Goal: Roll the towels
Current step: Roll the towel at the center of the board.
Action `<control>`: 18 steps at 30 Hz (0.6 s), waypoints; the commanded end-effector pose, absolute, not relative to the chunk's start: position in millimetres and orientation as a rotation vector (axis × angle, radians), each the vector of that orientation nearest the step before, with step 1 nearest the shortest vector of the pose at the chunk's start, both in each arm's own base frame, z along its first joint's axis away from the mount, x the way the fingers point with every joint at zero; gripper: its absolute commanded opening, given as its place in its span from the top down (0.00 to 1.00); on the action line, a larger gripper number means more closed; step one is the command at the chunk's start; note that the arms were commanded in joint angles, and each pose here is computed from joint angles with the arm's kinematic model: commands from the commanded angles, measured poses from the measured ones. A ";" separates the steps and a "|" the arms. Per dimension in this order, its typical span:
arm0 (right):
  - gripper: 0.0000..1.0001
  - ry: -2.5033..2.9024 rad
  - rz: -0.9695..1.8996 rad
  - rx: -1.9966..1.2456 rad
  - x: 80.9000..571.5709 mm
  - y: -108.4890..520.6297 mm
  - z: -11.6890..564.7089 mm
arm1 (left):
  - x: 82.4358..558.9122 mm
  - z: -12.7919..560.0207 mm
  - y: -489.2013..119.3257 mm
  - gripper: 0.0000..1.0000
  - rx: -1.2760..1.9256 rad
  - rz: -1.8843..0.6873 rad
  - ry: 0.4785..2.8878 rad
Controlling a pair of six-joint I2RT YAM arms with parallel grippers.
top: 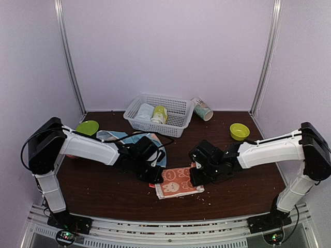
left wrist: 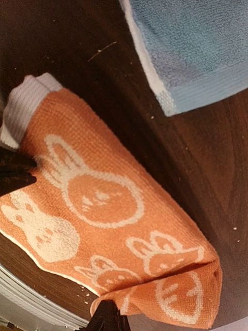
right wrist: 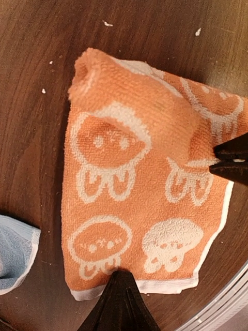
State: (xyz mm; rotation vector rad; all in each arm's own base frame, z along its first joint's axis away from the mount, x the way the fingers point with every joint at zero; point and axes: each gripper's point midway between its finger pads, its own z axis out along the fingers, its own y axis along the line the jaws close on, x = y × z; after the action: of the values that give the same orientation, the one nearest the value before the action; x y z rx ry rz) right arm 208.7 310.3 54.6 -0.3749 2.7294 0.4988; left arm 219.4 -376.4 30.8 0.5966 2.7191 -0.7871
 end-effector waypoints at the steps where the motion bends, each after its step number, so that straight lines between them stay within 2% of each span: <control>1: 0.95 2.760 0.580 -0.345 201.9 320.9 39.8 | 218.2 31.8 -379.7 1.00 0.604 -0.808 2.702; 4: 0.80 2.768 0.615 -0.326 199.5 322.2 34.0 | 218.4 36.5 -379.3 1.00 0.610 -0.808 2.694; 8: 0.69 2.759 0.661 -0.314 198.6 321.9 30.8 | 218.9 44.7 -379.9 1.00 0.619 -0.812 2.682; 13: 0.64 2.752 0.690 -0.320 195.8 316.9 22.8 | 220.5 69.3 -386.3 1.00 0.630 -0.859 2.640; 18: 0.63 2.747 0.718 -0.308 194.8 313.1 18.3 | 227.6 109.8 -400.6 1.00 0.636 -0.937 2.554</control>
State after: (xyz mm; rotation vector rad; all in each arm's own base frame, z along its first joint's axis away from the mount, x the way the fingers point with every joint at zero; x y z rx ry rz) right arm 201.2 322.9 32.0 -0.3194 2.7152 0.7204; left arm 218.1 -376.5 53.9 0.5998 2.6979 -0.8121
